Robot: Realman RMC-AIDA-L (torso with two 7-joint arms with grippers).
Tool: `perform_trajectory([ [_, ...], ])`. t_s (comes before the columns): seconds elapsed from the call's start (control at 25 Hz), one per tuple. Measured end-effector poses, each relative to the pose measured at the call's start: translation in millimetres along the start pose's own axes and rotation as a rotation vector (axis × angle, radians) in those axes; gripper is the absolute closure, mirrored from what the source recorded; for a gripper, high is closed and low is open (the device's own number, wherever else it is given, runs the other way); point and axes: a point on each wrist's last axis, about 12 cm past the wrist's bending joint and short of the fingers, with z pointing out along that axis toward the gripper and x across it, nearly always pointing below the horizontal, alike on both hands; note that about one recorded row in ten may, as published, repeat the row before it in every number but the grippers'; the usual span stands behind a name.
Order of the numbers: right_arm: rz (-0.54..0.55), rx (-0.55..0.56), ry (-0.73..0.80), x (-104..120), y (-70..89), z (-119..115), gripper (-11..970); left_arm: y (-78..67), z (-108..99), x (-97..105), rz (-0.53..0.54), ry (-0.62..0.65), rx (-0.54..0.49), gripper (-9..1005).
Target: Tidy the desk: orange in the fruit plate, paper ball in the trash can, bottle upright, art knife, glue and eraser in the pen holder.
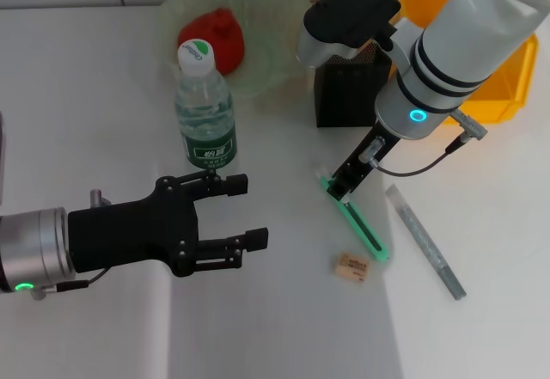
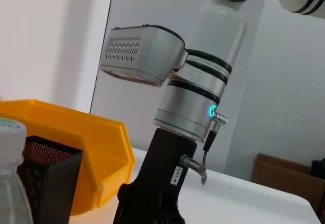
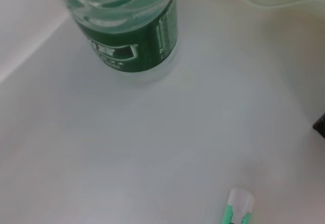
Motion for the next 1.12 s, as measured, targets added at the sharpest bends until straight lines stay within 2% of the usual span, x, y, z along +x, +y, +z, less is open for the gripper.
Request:
perform_trajectory([
  [0.08, -0.003, -0.002, -0.002, -0.4, 1.2, 0.9, 569, 0.1, 0.9, 0.0, 0.000, 0.002, 0.002, 196],
  [0.48, -0.023, -0.025, 0.001, -2.3, 8.9, 4.7, 565, 0.8, 4.1, 0.5, 0.000, 0.005, -0.003, 196],
  [1.12, -0.010, -0.015, 0.011, -1.8, 5.6, 9.3, 567, 1.4, 6.1, 1.4, -0.001, 0.009, -0.012, 196],
])
